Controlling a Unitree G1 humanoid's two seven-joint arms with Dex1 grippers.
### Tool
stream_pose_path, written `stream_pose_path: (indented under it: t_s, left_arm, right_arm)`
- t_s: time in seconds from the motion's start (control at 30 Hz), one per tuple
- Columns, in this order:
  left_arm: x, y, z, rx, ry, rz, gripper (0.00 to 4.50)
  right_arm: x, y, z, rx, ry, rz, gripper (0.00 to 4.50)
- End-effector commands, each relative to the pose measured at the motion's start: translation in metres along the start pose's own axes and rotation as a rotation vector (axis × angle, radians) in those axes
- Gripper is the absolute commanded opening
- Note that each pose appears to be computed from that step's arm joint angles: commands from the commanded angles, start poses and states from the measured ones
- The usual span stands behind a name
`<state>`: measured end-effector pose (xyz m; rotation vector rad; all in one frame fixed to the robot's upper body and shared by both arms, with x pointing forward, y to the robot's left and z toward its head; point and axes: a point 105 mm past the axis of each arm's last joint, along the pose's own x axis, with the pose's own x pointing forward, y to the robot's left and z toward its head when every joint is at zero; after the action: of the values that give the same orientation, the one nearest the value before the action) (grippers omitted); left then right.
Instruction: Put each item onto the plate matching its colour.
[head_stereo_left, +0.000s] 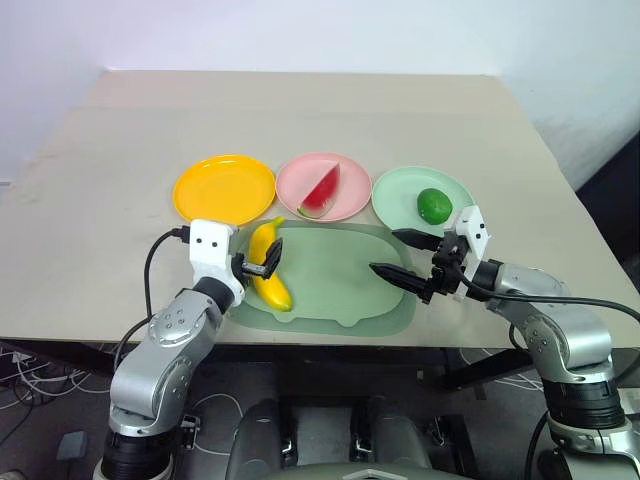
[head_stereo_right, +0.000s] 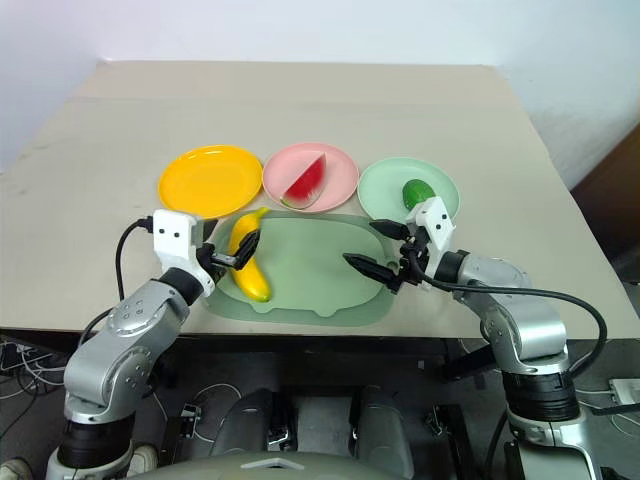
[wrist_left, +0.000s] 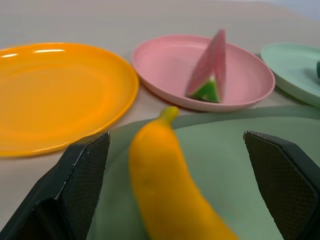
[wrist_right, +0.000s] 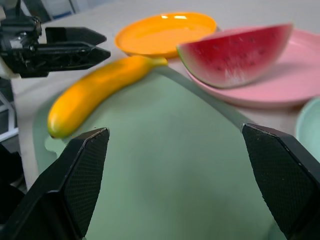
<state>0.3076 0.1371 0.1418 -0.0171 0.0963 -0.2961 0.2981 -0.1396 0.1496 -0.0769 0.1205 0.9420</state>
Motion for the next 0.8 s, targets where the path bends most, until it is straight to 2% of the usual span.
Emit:
stream_pose_path:
  t_s: [0.03, 0.1, 0.17, 0.27, 0.33, 0.43, 0.53, 0.63, 0.67, 0.73, 0.8]
  left_arm:
    - [0.005, 0.006, 0.001, -0.014, 0.079, 0.043, 4.50]
    - [0.007, 0.008, -0.001, -0.042, 0.150, 0.068, 4.50]
    - [0.009, 0.004, 0.001, -0.052, 0.165, 0.056, 4.50]
    - [0.010, -0.001, -0.010, -0.046, 0.279, 0.052, 4.50]
    - [0.010, 0.000, -0.008, -0.029, 0.280, 0.067, 4.50]
    - [0.008, -0.003, -0.012, -0.029, 0.307, 0.053, 3.94]
    - [0.007, -0.004, -0.015, -0.011, 0.336, 0.038, 2.96]
    - [0.006, -0.004, -0.013, 0.141, 0.325, 0.019, 1.96]
    - [0.006, -0.006, -0.012, 0.195, 0.309, 0.002, 1.81]
    - [0.003, -0.018, -0.002, 0.257, 0.230, -0.080, 1.80]
    - [-0.002, -0.027, 0.016, 0.211, 0.119, -0.137, 1.80]
  right_arm:
    - [-0.010, -0.005, 0.011, -0.051, -0.017, -0.040, 4.48]
    - [-0.012, -0.005, 0.009, -0.051, -0.004, -0.049, 4.48]
    - [-0.013, -0.005, 0.007, -0.053, 0.009, -0.056, 4.48]
    - [-0.015, -0.005, 0.003, -0.061, 0.033, -0.068, 4.48]
    - [-0.015, -0.005, 0.001, -0.066, 0.041, -0.072, 4.48]
    - [-0.014, -0.010, 0.003, -0.072, 0.041, -0.081, 4.50]
    - [-0.014, -0.016, 0.003, -0.082, 0.048, -0.100, 4.50]
    - [-0.012, -0.018, 0.003, -0.084, 0.045, -0.105, 4.50]
    - [-0.011, -0.018, 0.004, -0.085, 0.043, -0.105, 4.50]
    - [-0.011, -0.018, 0.004, -0.083, 0.041, -0.103, 4.50]
    - [-0.010, -0.019, 0.005, -0.085, 0.038, -0.098, 4.50]
